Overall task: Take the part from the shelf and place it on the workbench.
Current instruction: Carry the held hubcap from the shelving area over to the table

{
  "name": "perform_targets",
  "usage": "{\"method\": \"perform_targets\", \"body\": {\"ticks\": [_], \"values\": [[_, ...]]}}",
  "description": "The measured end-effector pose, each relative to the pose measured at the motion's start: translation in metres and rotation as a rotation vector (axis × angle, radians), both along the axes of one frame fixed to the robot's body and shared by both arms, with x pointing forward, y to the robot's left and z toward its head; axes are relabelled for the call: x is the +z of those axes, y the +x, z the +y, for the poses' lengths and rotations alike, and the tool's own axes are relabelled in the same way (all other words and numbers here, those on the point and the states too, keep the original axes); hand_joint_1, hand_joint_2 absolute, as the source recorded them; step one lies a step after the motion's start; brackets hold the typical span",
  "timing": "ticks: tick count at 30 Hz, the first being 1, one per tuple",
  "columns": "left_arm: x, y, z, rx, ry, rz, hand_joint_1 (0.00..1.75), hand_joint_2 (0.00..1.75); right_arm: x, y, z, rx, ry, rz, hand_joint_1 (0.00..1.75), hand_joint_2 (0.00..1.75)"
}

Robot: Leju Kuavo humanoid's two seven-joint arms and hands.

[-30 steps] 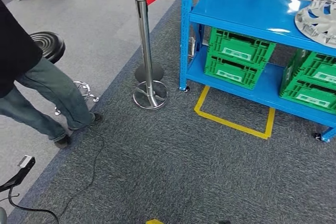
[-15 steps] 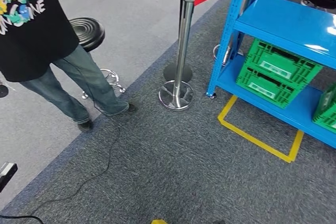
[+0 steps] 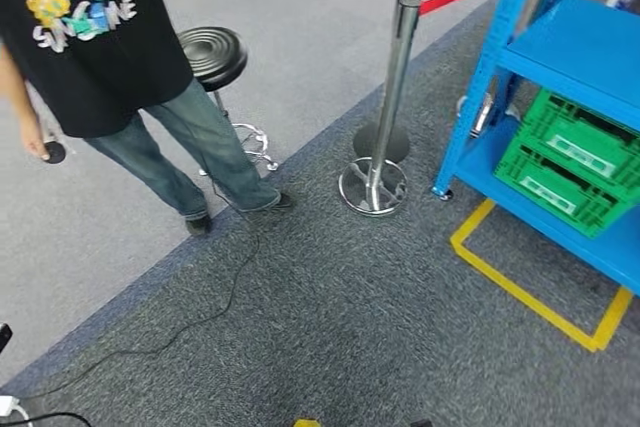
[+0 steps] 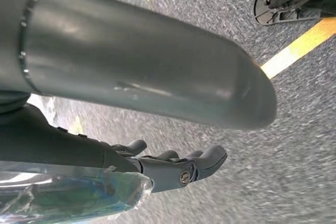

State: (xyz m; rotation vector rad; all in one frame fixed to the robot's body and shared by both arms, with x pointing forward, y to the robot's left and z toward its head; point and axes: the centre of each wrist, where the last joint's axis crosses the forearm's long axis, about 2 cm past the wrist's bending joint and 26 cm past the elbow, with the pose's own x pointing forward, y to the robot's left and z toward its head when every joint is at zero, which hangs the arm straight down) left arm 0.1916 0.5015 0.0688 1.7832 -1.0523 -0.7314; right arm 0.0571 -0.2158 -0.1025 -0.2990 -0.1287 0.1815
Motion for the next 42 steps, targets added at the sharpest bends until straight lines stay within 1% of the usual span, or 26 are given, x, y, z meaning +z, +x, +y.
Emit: {"method": "perform_targets", "body": {"ticks": [5,9,16,21,32,35,39,42], "values": [[-0.002,0.004,-0.005,0.032,-0.021,-0.002,1.33,1.75,0.0,0.002,0.0,0.006,0.004,-0.018,0.0,0.0],[0.004,0.014,-0.003,0.042,-0.028,-0.036,1.33,1.75,0.001,0.003,0.0,0.017,0.003,-0.03,0.0,0.0],[0.007,0.022,-0.003,0.044,-0.035,-0.051,1.33,1.75,0.001,0.004,0.0,0.028,0.002,-0.036,0.0,0.0],[0.003,0.022,-0.006,0.044,-0.045,-0.036,1.33,1.75,0.0,0.003,0.0,0.03,0.002,-0.036,0.0,0.0],[0.003,0.025,-0.005,0.049,-0.053,-0.038,1.33,1.75,0.0,0.003,0.0,0.035,0.001,-0.037,0.0,0.0],[0.001,0.024,-0.005,0.048,-0.057,-0.032,1.33,1.75,0.0,0.003,0.0,0.05,0.0,-0.039,0.0,0.0],[0.005,0.029,-0.004,0.047,-0.047,-0.035,1.33,1.75,0.001,0.004,0.0,0.065,-0.002,-0.041,0.0,0.0],[0.004,0.029,-0.004,0.051,-0.04,-0.025,1.33,1.75,0.001,0.005,0.0,0.069,-0.003,-0.039,0.0,0.0]]}}
